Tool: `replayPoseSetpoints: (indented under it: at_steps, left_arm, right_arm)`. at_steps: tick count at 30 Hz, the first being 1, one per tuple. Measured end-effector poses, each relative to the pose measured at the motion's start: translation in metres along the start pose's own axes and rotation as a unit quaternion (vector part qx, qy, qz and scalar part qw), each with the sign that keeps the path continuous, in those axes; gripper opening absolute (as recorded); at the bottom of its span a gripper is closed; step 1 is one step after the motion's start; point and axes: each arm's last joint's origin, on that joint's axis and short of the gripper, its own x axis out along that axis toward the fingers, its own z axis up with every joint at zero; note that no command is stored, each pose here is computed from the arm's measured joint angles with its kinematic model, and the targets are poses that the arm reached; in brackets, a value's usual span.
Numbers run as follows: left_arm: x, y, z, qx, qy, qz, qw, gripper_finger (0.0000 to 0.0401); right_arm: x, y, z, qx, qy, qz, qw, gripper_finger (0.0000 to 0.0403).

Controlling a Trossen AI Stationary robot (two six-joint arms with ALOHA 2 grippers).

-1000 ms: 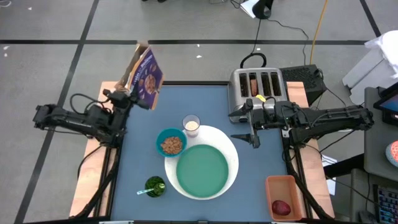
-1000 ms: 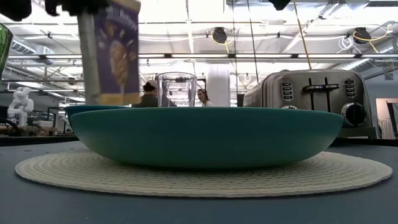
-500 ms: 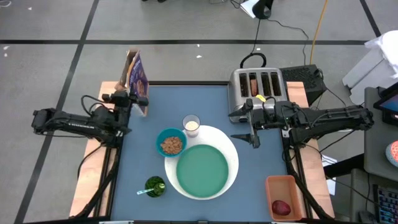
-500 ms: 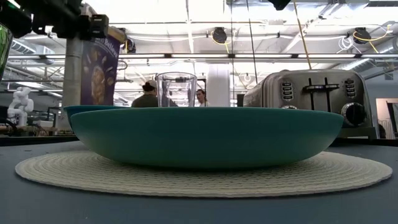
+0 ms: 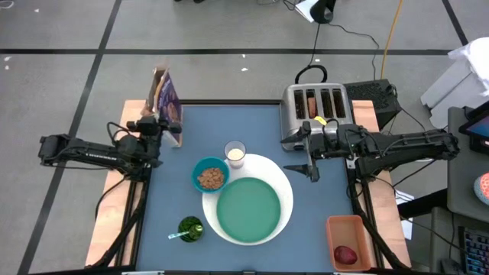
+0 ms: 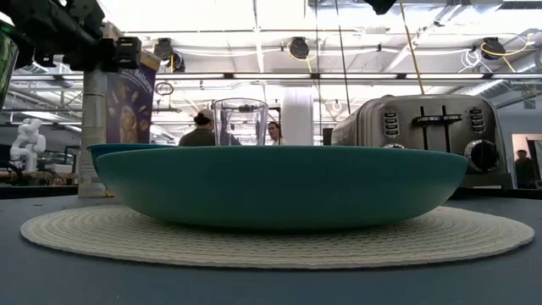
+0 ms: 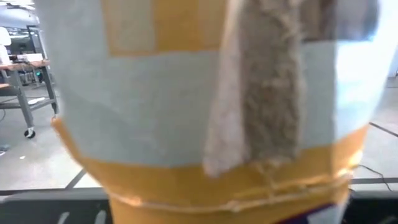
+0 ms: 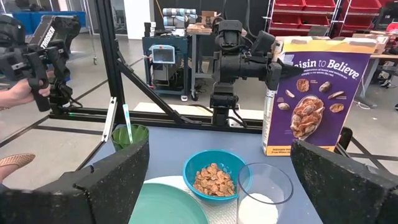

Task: Arrange a breakfast setting
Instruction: Pour the cereal into the blue bowl

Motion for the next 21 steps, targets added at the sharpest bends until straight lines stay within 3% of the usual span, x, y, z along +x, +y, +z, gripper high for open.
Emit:
replayPoseSetpoints:
  at_steps: [21]
  left_arm:
    - [0.0,0.0,-0.0014,0.004,0.002,0.002,1.0,0.0103]
  right_arm:
    - [0.0,0.0001,-0.0021,0.0,0.011,0.0,1.0,0.0384]
